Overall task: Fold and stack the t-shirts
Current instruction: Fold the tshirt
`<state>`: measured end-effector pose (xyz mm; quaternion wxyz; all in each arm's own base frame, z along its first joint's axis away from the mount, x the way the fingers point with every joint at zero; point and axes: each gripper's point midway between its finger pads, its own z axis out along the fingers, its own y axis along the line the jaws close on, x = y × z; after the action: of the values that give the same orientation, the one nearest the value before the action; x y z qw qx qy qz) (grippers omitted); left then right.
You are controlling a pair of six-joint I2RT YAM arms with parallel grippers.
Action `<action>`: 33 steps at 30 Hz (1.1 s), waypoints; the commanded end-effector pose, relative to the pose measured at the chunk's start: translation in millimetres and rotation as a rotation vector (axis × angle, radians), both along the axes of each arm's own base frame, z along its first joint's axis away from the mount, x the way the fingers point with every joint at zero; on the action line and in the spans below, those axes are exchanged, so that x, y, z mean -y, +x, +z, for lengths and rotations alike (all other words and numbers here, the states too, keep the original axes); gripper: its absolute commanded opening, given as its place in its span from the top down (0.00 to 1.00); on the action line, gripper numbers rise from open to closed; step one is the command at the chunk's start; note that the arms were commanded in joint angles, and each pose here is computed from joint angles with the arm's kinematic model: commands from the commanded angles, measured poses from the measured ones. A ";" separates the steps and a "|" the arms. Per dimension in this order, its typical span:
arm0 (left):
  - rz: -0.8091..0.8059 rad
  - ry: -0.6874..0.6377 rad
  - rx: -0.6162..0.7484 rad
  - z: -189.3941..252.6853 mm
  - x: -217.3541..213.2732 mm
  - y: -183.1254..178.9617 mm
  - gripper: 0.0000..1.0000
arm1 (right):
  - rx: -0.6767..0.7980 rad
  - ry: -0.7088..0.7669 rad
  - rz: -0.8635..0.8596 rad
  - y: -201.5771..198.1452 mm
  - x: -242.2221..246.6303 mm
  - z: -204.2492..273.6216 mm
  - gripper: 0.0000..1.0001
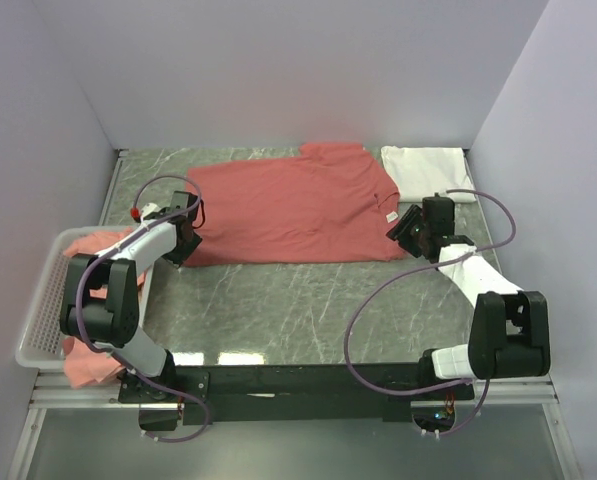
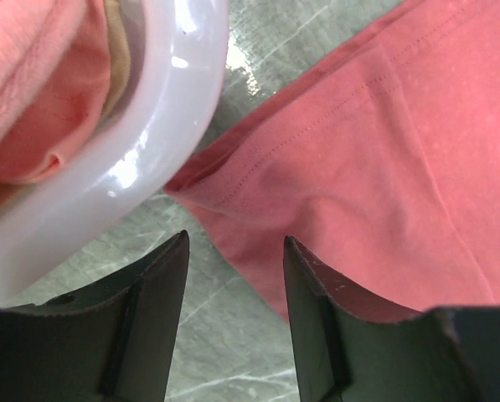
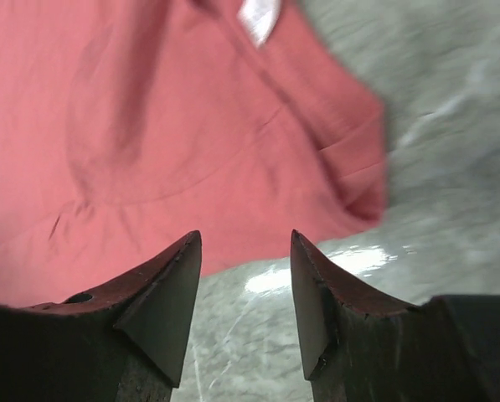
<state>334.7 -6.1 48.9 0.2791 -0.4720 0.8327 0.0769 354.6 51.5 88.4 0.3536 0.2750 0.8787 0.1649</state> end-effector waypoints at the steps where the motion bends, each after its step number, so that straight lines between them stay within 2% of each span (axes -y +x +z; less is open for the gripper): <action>1: 0.021 0.020 0.041 4.6 -2.9 8.9 0.46 | -0.004 -0.041 -0.063 -1.9 20.9 -0.3 0.46; 6: 0.015 0.015 0.033 4.8 -0.9 13.7 0.46 | -0.038 -0.055 -0.101 3.1 38.3 -11.6 0.48; 10: 0.006 0.000 0.034 4.7 2.3 15.4 0.45 | -0.066 -0.057 -0.103 3.9 39.5 -23.3 0.52; 21: 0.000 -0.017 0.030 1.3 5.3 14.0 0.45 | -0.119 -0.064 -0.089 8.8 39.6 -47.4 0.53; 27: 0.007 -0.015 0.012 -2.3 5.1 13.3 0.45 | -0.134 -0.067 -0.074 11.3 38.8 -49.9 0.71; 31: 0.011 -0.012 0.003 -3.8 4.5 12.7 0.45 | -0.153 -0.099 -0.073 9.4 43.8 -50.5 0.90; 33: 0.013 -0.001 -0.012 -6.2 2.3 10.9 0.45 | -0.167 -0.142 -0.088 8.0 51.8 -47.0 0.91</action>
<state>336.9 -9.6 37.9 0.2672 -0.4685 0.8380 0.0828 351.8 14.7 29.5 0.2869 0.3049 0.9029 0.0972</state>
